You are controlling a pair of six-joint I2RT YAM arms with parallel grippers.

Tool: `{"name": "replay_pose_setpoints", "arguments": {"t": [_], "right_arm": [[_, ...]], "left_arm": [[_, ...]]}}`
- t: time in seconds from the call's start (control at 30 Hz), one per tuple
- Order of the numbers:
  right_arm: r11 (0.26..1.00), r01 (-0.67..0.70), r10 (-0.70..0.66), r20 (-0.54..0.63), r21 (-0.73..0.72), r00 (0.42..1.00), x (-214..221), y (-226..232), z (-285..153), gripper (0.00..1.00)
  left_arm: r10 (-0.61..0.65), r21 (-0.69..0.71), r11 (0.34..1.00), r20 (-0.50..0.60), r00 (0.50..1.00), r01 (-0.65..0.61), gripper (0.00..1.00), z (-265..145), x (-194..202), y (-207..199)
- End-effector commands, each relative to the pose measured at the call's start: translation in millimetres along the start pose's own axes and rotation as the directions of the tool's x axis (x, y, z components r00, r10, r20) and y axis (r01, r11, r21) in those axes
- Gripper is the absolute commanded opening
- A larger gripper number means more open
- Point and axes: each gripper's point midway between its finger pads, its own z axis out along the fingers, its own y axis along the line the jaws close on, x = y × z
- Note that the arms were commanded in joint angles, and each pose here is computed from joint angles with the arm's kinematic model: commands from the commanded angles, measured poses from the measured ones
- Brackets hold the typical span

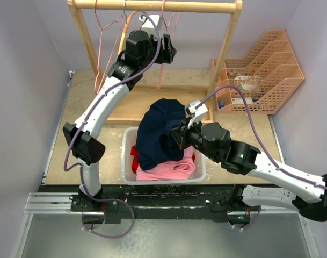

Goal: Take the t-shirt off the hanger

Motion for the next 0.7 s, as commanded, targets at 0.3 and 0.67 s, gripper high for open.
{"name": "replay_pose_setpoints", "arguments": {"t": [0.3, 0.67], "right_arm": [[0.994, 0.025, -0.052, 0.245, 0.11, 0.968, -112.6, -9.6, -41.7, 0.0], [0.996, 0.056, -0.08, 0.425, 0.069, 0.902, -204.5, 1.8, -97.0, 0.0]], "left_arm": [[-0.068, 0.161, 0.986, 0.209, 0.976, 0.034, 0.99, -112.8, -77.4, -35.8], [-0.143, 0.347, 0.936, 0.217, 0.966, 0.061, 0.99, -188.3, -87.6, -69.9]]}}
